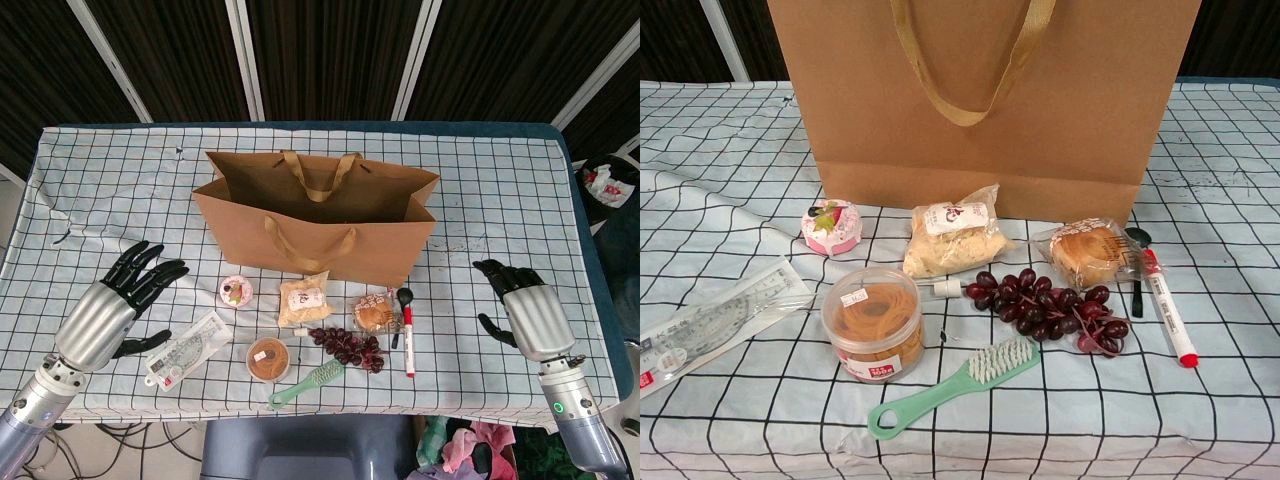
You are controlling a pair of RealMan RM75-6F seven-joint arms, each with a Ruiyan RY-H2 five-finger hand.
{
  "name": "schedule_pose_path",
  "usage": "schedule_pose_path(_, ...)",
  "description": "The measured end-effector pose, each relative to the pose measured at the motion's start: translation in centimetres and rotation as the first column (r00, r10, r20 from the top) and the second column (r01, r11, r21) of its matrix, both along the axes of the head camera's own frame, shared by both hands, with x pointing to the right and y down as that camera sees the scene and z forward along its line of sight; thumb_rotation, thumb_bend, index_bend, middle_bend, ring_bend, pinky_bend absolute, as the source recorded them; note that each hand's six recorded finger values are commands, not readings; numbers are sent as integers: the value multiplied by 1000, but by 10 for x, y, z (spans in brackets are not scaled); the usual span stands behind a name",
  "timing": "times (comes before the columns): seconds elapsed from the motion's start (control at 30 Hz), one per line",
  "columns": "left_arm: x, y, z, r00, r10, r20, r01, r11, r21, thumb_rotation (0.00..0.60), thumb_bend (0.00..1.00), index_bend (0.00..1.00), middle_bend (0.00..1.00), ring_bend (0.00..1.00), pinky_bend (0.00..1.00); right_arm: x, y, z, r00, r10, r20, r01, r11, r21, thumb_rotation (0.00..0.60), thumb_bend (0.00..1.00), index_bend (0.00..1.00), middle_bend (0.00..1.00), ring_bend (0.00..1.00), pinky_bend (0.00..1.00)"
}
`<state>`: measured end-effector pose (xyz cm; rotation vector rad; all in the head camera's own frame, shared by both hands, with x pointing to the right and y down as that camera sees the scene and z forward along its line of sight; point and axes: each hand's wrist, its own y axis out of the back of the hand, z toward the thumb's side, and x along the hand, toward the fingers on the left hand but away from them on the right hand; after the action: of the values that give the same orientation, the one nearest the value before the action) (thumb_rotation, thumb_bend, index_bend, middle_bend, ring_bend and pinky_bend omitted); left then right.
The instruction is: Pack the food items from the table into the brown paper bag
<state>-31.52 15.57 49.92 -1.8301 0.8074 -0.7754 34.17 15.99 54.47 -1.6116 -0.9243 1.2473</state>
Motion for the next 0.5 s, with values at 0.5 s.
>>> schedule_pose_path(0.5, -1, 0, -7, 1000, -8, 2, 8, 1000, 24, 600, 97, 125, 174, 10, 42, 1, 9, 5, 1000, -5, -1, 5, 999, -40, 600, 204, 198, 209, 291, 297)
